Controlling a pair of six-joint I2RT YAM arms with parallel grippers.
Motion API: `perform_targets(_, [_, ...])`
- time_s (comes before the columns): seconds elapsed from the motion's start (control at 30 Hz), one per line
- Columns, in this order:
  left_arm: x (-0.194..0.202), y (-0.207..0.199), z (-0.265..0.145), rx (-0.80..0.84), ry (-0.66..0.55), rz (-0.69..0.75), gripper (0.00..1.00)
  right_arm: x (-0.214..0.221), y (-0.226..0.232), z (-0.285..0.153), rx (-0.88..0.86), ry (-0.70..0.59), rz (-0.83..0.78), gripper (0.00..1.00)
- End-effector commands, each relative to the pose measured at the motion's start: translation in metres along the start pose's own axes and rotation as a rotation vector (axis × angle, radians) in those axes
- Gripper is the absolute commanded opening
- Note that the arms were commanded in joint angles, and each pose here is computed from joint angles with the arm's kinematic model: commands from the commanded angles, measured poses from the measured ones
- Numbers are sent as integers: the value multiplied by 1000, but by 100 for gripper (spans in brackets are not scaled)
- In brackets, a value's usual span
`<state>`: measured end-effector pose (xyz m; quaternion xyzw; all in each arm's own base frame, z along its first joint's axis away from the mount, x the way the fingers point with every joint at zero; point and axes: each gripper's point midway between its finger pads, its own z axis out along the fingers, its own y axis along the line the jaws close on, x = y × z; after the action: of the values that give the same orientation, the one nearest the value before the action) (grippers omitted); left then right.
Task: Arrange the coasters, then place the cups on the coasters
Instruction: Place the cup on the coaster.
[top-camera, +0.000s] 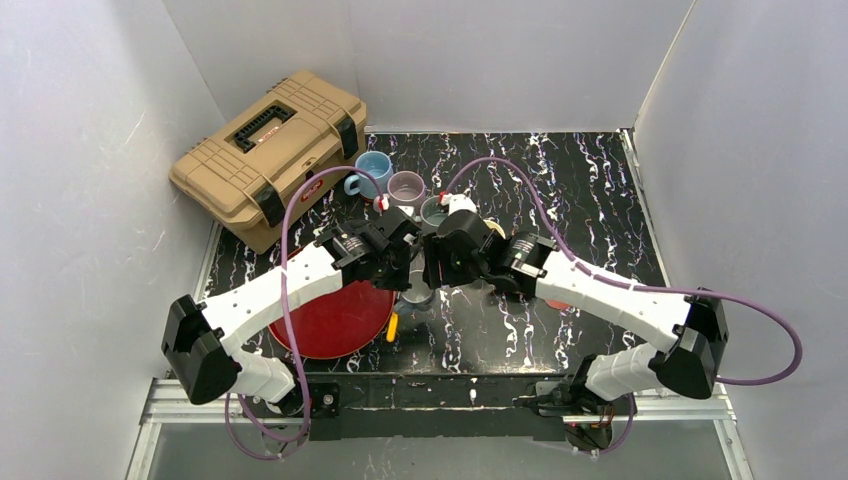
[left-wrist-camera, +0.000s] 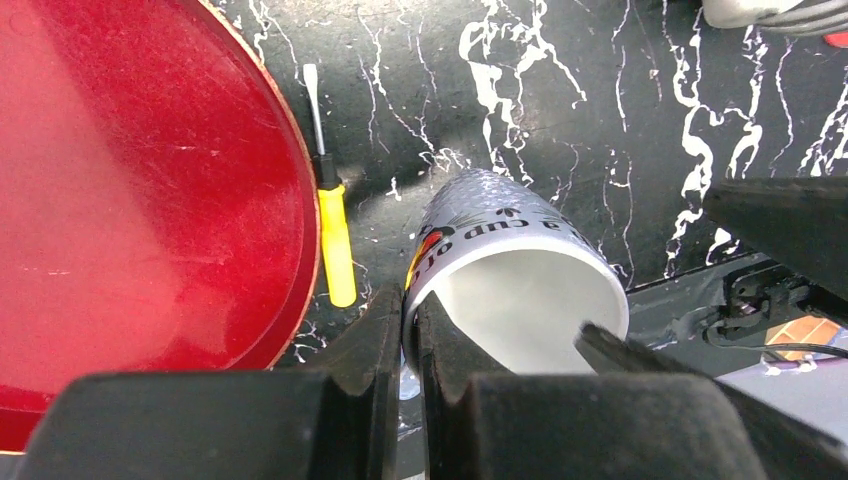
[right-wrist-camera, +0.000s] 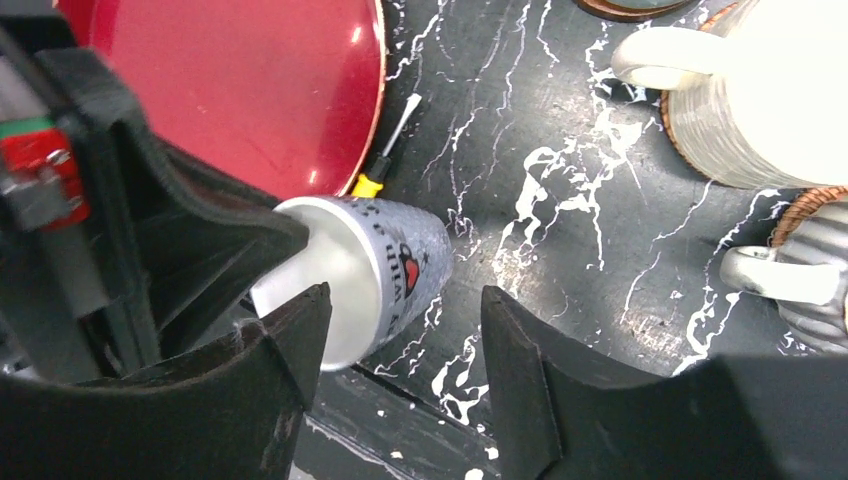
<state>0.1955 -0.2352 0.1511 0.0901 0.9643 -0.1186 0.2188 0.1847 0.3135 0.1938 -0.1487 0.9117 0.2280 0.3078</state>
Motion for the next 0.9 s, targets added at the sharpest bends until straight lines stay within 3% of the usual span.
perform_targets(0.0, [-18,-14,-18,53,-90,-37,0,6,-13,14,85,2,3,62])
perform_targets(0.33, [-22,-9,-23,38,-151,-75,0,22,-24,24,163,31,-33,49])
perform_targets(0.57, [-22,-12,-29,80,-173,-90,0,22,-26,27,174,9,-27,4])
perform_targets(0.67, [-18,-13,-30,99,-173,-92,0,13,-29,21,191,-30,-26,1])
perform_targets(0.77, [-16,-19,-34,151,-179,-93,12,2,-31,12,198,-77,-24,1])
perform_targets(0.87, [-13,-19,-40,184,-190,-100,30,-10,-39,-1,236,-122,-26,1])
